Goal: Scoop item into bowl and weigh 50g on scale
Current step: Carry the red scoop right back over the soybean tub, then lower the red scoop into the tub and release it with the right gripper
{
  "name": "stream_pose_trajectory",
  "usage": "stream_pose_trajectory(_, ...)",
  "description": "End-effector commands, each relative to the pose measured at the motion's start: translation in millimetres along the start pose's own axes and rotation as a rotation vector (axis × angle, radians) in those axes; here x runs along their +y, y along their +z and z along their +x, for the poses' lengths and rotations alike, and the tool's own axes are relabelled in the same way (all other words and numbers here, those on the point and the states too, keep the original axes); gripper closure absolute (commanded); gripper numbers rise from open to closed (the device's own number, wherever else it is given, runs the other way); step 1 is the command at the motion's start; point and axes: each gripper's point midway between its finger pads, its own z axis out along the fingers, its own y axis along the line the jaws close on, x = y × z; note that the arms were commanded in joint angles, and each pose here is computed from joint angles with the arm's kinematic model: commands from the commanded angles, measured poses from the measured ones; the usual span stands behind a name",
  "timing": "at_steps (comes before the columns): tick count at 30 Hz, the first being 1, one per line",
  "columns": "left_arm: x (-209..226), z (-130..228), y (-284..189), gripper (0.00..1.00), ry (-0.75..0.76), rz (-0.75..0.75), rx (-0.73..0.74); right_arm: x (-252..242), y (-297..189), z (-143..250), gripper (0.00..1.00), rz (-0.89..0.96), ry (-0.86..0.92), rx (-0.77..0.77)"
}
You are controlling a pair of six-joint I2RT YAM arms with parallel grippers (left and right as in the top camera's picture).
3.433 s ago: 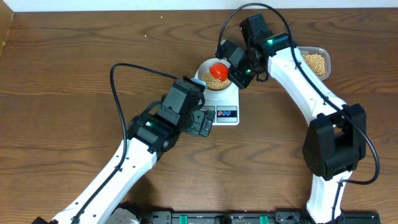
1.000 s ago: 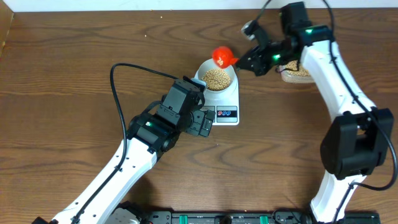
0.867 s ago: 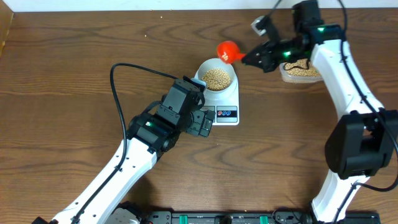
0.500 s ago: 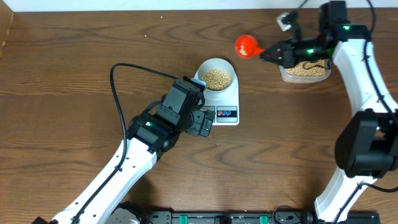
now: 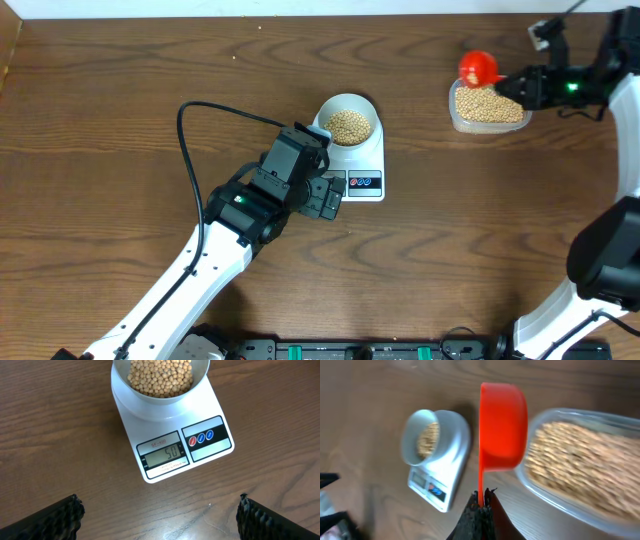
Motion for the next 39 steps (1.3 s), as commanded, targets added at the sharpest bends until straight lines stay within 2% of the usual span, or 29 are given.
stream_pose_trajectory(1, 0, -2, -1, 0.0, 0.01, -0.001, -0.006, -27, -21, 3, 0.99, 0.166, -0.009, 0.018)
stream_pose_trajectory(11, 0, -2, -1, 0.0, 0.01, -0.001, -0.005, -82, -36, 19, 0.99, 0.578, -0.053, 0.173)
stream_pose_trajectory(18, 0, -2, -1, 0.0, 0.01, -0.001, -0.005, -81, -31, 12, 0.99, 0.735, -0.177, 0.248)
stream_pose_trajectory(25, 0, -2, -1, 0.0, 0.01, -0.001, -0.005, -67, -17, -4, 0.99, 0.807, -0.307, 0.262)
stream_pose_trajectory(33, 0, -2, -1, 0.0, 0.01, -0.001, -0.005, -59, -12, -6, 0.99, 0.842, -0.358, 0.291)
stream_pose_trajectory(37, 0, -2, -1, 0.0, 0.01, -0.001, -0.005, -49, -1, -6, 0.99, 0.76, -0.28, 0.233)
stream_pose_trajectory(39, 0, -2, -1, 0.0, 0.01, -0.001, -0.006, -37, 10, -7, 0.99, 0.642, -0.187, 0.171)
